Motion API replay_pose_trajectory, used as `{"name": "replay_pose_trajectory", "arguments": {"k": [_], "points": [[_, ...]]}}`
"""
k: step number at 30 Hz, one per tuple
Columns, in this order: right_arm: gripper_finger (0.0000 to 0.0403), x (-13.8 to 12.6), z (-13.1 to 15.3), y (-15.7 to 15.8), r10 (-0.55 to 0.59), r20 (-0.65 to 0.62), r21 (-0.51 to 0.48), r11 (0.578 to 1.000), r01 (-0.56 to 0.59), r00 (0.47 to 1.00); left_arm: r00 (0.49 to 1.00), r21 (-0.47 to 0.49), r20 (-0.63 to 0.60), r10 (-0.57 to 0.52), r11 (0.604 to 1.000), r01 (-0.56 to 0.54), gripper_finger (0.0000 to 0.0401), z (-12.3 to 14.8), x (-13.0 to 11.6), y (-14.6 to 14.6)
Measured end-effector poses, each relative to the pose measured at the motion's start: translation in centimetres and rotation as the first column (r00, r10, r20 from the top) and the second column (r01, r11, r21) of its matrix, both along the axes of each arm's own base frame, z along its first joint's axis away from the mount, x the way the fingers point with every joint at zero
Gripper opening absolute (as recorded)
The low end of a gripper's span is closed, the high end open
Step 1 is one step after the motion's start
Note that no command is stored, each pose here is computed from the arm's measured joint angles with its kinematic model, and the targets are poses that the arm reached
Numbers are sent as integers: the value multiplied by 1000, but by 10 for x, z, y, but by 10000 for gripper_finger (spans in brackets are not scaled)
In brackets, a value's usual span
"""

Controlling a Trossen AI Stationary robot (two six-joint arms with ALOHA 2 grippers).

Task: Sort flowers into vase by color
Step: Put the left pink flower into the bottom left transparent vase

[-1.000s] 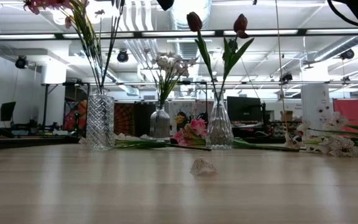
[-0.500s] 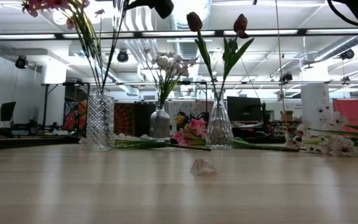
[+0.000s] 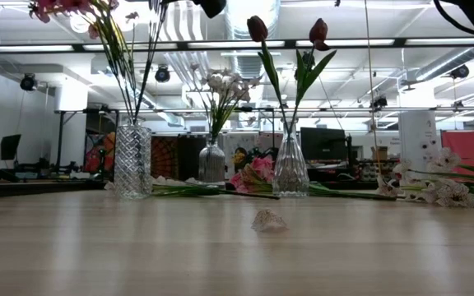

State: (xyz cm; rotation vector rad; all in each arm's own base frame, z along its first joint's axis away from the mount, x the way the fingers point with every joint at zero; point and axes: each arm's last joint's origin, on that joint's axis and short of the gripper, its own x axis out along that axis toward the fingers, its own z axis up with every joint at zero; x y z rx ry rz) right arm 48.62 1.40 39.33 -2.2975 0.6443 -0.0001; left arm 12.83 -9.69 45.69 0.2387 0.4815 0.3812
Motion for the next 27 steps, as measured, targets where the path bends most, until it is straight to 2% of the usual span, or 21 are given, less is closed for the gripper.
{"name": "replay_pose_trajectory", "arguments": {"k": [16, 20, 27], "points": [[217, 1, -7, 1, 45, -26, 33, 998, -44, 999, 1000, 1, 3, -5, 1000, 5, 201, 1, 1, -1], [223, 1, -7, 0, 35, -18, 39, 999, -35, 999, 1000, -1, 5, -4, 1000, 4, 201, 1, 1, -1], [269, 1, -3, -1, -12, 16, 29, 1000, 12, 1000, 1000, -2, 5, -3, 1000, 3, 201, 0, 1, -1]]}}
